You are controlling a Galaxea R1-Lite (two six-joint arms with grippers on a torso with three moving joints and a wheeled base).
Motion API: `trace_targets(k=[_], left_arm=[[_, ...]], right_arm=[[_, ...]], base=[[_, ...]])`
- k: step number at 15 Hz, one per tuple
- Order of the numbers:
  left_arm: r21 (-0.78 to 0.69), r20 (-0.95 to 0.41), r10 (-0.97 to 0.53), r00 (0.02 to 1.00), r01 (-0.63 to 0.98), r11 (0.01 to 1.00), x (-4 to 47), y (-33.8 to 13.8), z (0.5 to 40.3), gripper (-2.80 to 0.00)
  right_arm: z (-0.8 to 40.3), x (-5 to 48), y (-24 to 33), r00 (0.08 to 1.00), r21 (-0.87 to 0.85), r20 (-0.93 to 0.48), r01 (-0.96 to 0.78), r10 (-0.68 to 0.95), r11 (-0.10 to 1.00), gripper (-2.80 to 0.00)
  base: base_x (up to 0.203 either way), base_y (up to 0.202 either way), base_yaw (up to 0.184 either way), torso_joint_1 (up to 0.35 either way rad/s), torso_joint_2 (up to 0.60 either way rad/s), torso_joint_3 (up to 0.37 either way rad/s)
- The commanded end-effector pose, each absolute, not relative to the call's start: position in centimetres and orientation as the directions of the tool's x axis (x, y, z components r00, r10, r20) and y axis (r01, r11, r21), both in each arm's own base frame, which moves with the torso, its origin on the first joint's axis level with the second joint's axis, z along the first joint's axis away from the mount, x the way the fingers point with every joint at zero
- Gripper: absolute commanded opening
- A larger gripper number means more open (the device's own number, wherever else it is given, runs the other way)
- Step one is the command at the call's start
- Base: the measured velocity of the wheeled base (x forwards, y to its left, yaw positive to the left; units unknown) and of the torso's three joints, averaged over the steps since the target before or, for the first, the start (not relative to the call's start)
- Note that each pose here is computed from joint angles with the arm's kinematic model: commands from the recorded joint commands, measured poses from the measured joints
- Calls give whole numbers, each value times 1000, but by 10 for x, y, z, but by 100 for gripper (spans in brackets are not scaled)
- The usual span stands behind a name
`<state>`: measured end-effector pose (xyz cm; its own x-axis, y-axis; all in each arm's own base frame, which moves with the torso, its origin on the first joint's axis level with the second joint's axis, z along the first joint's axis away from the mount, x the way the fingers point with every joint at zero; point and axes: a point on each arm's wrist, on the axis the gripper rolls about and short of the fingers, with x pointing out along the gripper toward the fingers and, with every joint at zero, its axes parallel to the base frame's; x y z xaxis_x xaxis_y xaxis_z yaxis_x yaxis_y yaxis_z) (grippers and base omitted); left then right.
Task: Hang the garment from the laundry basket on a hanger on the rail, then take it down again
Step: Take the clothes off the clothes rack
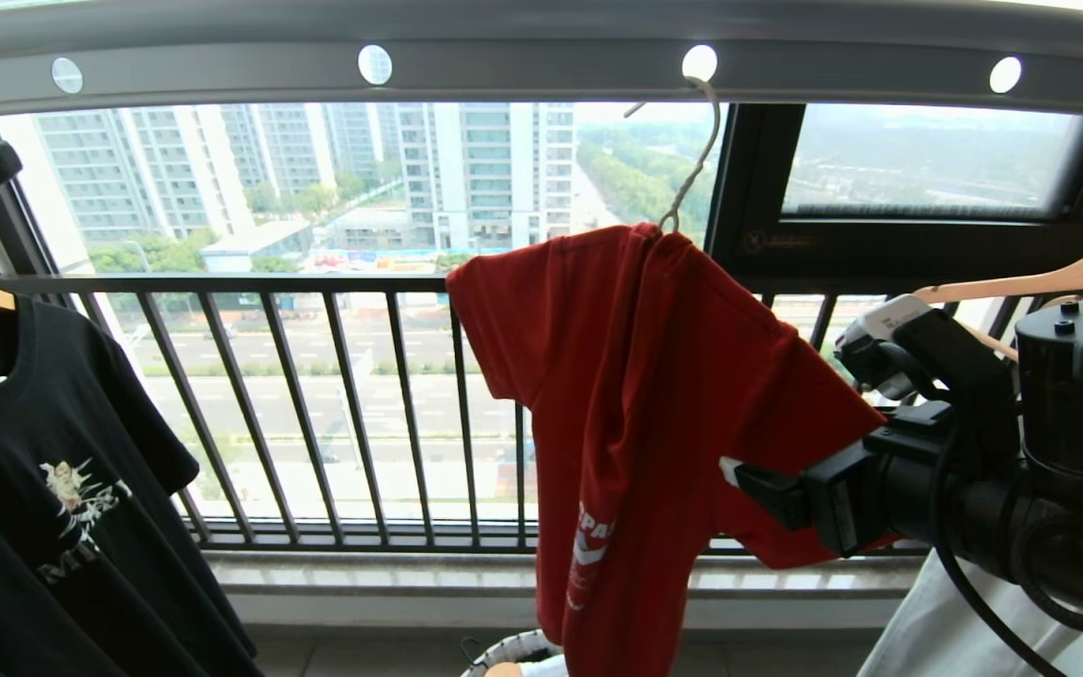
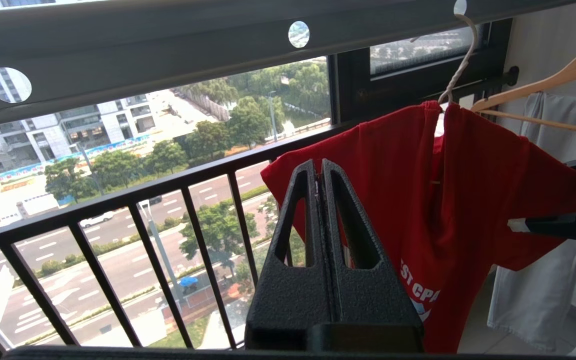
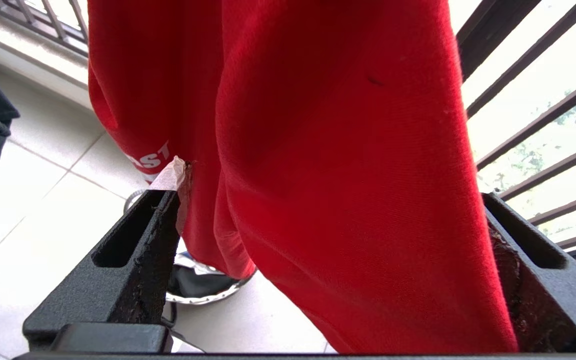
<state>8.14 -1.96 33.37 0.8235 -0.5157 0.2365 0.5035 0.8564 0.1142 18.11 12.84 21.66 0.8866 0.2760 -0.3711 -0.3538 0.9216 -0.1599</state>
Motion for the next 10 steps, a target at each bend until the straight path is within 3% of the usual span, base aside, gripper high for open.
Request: trace_targets(k=[1, 8, 9, 10], left_arm=[[115, 234, -518, 823, 506, 855, 82, -20, 333, -280], [116, 238, -521, 820, 508, 853, 82, -20, 335, -280], [117, 236, -521, 820, 508, 853, 82, -20, 334, -280], [117, 236, -521, 820, 508, 853, 82, -20, 334, -280]], right_arm=[[211, 174, 118, 887, -161, -381, -343, 263, 925, 0], [203, 153, 91, 891, -145, -379, -323, 249, 935, 0], [204, 149, 88, 894, -143, -373, -322, 250, 936, -280], [203, 146, 86, 896, -142, -367, -321, 251, 937, -280]], base=[[0, 0, 0, 0, 0, 0], [0, 0, 0, 0, 0, 0], [0, 0, 0, 0, 0, 0], [0, 0, 0, 0, 0, 0]])
